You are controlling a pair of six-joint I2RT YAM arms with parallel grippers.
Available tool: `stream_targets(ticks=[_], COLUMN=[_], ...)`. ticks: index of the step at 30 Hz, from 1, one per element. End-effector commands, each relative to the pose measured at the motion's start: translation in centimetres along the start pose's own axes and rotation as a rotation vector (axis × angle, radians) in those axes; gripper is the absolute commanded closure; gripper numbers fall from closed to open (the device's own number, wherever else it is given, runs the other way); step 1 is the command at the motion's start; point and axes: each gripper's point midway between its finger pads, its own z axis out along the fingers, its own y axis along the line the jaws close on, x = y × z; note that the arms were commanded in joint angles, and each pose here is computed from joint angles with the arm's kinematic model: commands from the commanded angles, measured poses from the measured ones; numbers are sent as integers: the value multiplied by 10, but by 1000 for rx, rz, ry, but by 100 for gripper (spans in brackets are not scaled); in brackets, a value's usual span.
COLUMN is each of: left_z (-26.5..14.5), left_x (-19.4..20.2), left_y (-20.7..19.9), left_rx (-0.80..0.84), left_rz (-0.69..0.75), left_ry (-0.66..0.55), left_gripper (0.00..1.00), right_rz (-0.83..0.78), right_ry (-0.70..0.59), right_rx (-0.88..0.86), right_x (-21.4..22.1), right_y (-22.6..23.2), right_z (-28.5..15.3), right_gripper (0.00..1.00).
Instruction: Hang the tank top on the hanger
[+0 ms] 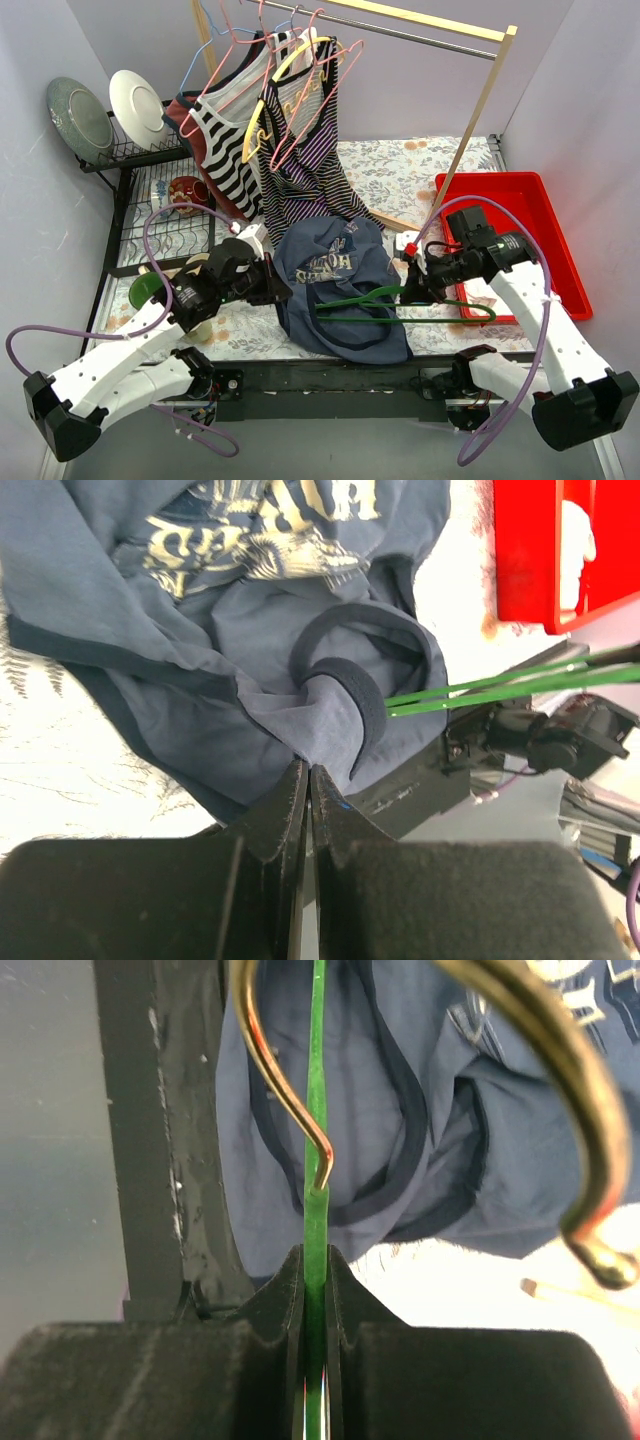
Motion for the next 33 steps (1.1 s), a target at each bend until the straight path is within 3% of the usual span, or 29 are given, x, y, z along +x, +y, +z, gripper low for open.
stream_targets(ticks=[1,7,15,24,28,30,31,33], left_z=[-3,-13,-24,-48,-43,-38,-37,-39], left_x=[3,-11,-10,-32,-27,-22,-19,-21], left_y=[-14,-39,-38,-50,-37,-26,-20,-18], left_rx=[86,165,170,199,141,93,71,58], left_rz=[10,8,9,10,26,43,76,116], left_ry=[21,-2,-14,-121,-100,-77,-63,-72], left_gripper=[100,100,100,100,100,88,66,35], right_rz=[7,50,27,58,15,-41,-53,-100], right_ry=[-128,-190,-307,-285,-307,-331,-339,-360], right_rx=[-130,-203,-180,-216,-229,-207,-197,-169], right_x=[-28,-48,-72,-46,-55,-70,-75,-86], right_y=[9,-1,-20,-17,-11,-11,-12,-14], right_z=[12,34,42,58,51,42,38,31], right_gripper=[99,99,99,99,99,99,99,99])
